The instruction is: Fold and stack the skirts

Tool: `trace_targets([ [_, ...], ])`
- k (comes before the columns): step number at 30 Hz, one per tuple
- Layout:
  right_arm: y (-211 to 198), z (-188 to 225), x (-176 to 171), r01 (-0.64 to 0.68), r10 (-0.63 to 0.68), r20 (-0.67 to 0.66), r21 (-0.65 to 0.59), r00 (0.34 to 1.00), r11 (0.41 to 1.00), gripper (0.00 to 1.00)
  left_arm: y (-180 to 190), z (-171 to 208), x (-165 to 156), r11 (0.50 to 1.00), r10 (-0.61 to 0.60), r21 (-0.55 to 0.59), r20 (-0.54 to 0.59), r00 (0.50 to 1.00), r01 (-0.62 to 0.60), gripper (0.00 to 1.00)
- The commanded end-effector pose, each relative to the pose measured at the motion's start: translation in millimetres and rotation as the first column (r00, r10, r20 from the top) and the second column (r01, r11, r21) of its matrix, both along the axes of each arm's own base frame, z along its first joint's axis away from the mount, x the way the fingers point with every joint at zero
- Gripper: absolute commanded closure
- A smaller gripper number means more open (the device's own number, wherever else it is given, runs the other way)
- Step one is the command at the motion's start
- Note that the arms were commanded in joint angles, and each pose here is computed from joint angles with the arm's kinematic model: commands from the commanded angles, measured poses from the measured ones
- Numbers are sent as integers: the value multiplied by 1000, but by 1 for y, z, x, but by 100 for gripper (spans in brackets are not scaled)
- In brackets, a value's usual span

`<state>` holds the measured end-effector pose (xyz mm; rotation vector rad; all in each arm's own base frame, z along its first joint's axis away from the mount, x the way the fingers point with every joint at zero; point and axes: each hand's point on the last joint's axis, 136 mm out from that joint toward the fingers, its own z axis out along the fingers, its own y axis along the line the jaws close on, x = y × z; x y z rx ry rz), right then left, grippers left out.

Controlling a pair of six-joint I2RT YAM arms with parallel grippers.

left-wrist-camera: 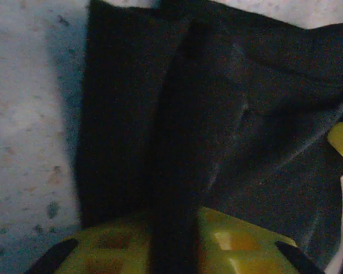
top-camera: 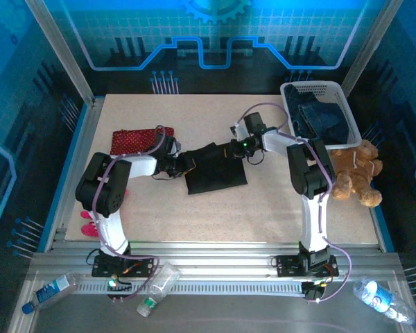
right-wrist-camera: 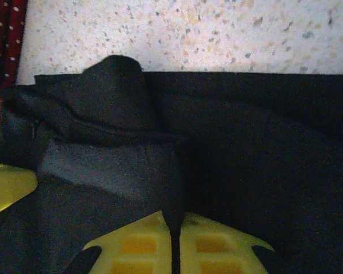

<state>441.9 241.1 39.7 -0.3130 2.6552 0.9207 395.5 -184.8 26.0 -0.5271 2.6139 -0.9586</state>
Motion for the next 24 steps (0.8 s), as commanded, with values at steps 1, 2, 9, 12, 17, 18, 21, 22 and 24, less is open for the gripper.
trace_targets([
  [1, 8, 53, 3, -75, 65, 123, 80, 990, 994, 93, 16, 8, -2, 998, 42, 46, 32, 999, -44, 53],
  [2, 13, 61, -1, -107, 93, 145, 94, 985, 990, 94, 18, 15, -2, 998, 41, 52, 52, 998, -44, 47],
  [9, 44, 101, -18, -248, 208, 254, 136, 945, 959, 95, 23, 78, 0, 997, 46, 45, 210, 977, -57, 1],
  [12, 47, 88, -8, -233, 202, 221, 124, 954, 965, 95, 18, 98, 1, 999, 32, 12, 245, 969, -36, 1],
  [17, 55, 54, 10, -210, 194, 132, 120, 972, 970, 95, -3, 116, 4, 997, -16, -67, 288, 958, 37, 1],
  [18, 57, 50, 13, -207, 192, 121, 123, 974, 971, 95, -9, 117, 5, 994, -30, -90, 293, 956, 59, 1],
  [21, 62, 53, 18, -207, 192, 118, 137, 974, 969, 95, -29, 118, 8, 981, -66, -155, 295, 953, 116, 1],
  [22, 63, 54, 17, -210, 193, 123, 141, 973, 968, 95, -36, 118, 11, 977, -75, -168, 295, 953, 129, 1],
  [24, 63, 59, 18, -211, 193, 133, 144, 972, 967, 95, -46, 117, 15, 973, -91, -177, 296, 951, 148, 1],
])
